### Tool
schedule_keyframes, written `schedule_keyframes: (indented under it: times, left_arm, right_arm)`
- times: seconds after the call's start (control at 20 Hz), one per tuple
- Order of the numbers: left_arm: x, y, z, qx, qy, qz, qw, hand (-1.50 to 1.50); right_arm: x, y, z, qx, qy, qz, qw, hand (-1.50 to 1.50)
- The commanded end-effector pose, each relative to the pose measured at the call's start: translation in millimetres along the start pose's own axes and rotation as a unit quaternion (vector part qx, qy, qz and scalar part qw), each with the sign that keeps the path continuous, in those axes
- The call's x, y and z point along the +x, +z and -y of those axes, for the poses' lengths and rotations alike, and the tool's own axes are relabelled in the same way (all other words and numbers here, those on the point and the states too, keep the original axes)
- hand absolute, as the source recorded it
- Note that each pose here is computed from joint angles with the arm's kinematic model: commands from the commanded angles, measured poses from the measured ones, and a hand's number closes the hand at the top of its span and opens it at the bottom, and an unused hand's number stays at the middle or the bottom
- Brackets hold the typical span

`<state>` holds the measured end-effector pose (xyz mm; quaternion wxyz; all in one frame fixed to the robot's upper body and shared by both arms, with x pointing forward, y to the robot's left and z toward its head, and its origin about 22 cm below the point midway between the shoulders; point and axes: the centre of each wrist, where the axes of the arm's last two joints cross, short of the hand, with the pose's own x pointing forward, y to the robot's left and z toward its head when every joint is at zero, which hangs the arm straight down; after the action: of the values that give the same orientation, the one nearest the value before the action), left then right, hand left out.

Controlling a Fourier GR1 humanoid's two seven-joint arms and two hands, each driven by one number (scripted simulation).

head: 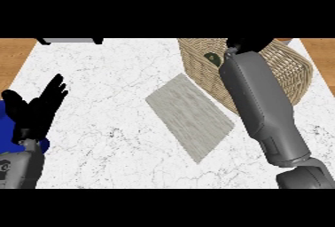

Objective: Pick the squash from the placemat and place it in the basket

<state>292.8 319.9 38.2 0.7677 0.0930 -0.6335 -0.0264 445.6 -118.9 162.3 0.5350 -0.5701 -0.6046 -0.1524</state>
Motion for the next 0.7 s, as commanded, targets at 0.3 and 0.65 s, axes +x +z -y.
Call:
schedule_keyframes:
  times: [0.3,0.65]
  left_arm:
    - [-11.9,9.1,-18.6,0.024,0.005,-0.017,0.9996,0.00]
    - [-12.4,17.7,-12.5,0.030,0.003,-0.014,0.9995,0.00]
  right_arm:
    - [-36.1,-12.9,66.2,-0.044,-0.123,-0.097,0.987,-1.50]
    - [-88.7,23.8,133.5,0.033,-0.118,-0.109,0.986,-1.50]
